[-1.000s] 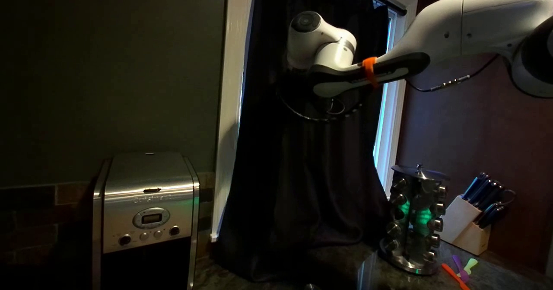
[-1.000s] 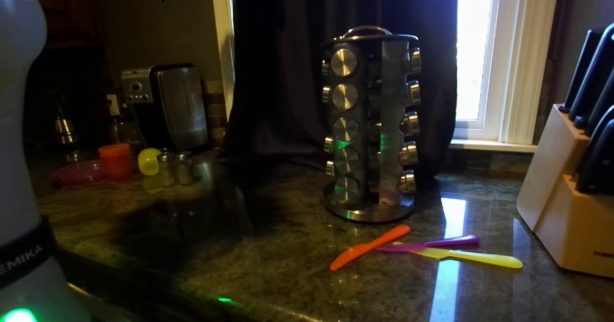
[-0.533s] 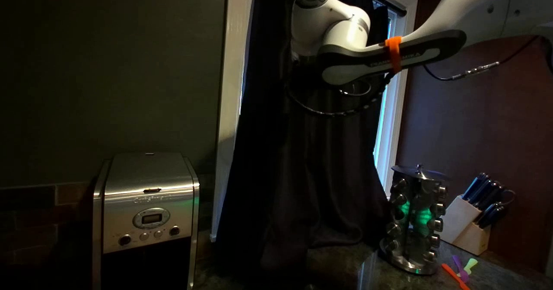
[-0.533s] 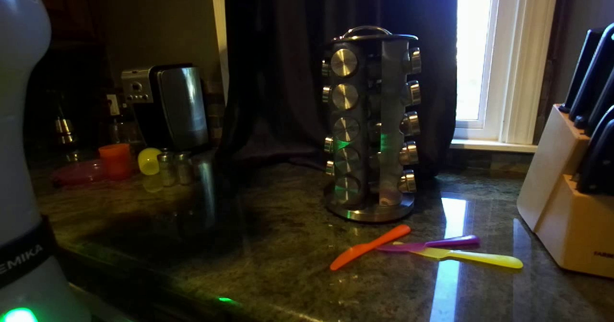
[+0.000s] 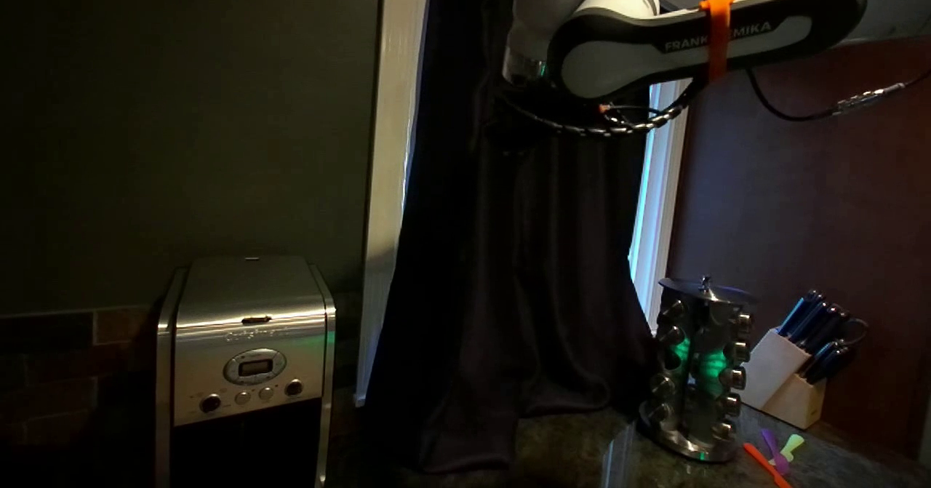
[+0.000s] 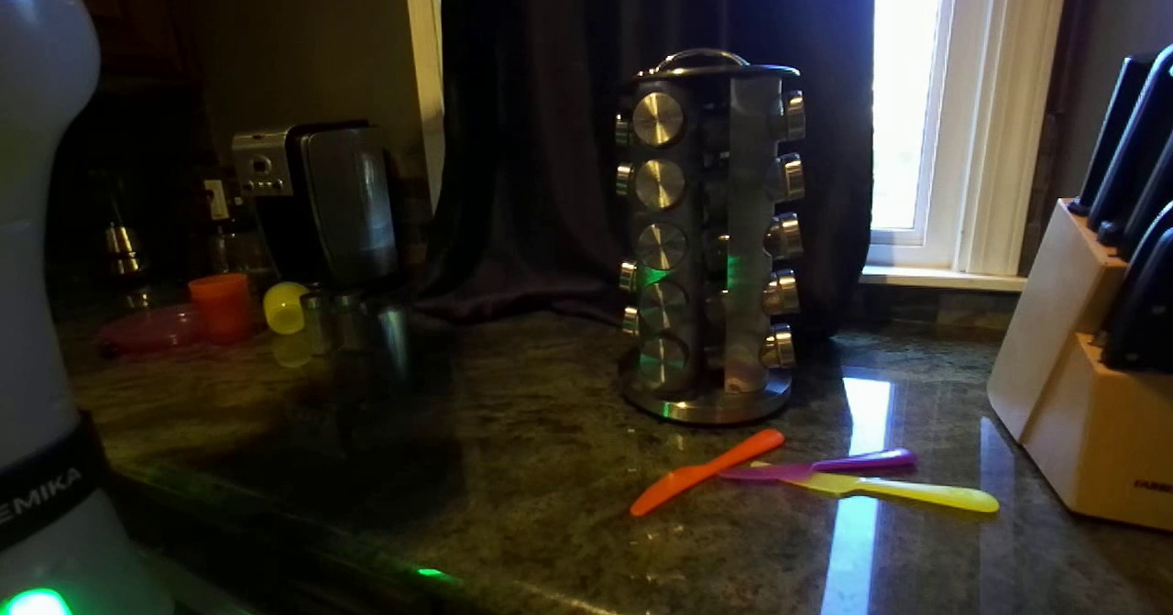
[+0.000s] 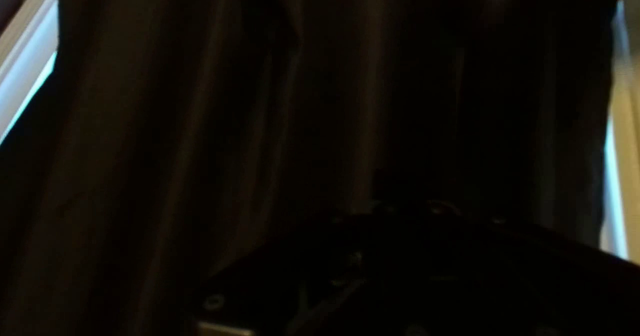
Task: Move the curtain to the right
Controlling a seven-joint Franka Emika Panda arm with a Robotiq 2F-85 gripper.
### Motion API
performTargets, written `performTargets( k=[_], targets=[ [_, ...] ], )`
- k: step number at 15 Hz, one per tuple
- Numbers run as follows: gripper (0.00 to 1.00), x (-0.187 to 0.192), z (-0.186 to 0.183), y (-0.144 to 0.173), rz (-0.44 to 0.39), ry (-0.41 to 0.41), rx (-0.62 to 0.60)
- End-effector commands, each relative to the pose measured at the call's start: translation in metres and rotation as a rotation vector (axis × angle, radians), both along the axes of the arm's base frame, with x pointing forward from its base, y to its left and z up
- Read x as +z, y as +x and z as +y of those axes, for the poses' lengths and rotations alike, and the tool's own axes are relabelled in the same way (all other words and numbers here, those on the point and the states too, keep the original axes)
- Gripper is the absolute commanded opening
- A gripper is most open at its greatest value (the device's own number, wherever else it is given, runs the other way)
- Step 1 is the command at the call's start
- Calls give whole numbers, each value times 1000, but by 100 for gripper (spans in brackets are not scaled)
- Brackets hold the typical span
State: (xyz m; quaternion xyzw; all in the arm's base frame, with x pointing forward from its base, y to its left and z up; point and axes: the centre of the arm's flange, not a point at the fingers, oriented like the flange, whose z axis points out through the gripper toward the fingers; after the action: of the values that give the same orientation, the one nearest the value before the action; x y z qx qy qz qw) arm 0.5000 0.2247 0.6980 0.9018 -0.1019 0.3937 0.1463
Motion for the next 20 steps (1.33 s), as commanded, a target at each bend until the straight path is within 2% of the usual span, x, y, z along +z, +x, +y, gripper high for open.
performTargets(
  k=[1,4,7,10,20],
  targets=[
    [36,-11,14,-9,-20,71,123],
    [58,-5,30,-1,-132,126,197],
    [82,3,36,8,-185,163,253],
    [100,8,34,16,-213,176,285],
    [100,6,29,21,-229,148,272]
  ],
)
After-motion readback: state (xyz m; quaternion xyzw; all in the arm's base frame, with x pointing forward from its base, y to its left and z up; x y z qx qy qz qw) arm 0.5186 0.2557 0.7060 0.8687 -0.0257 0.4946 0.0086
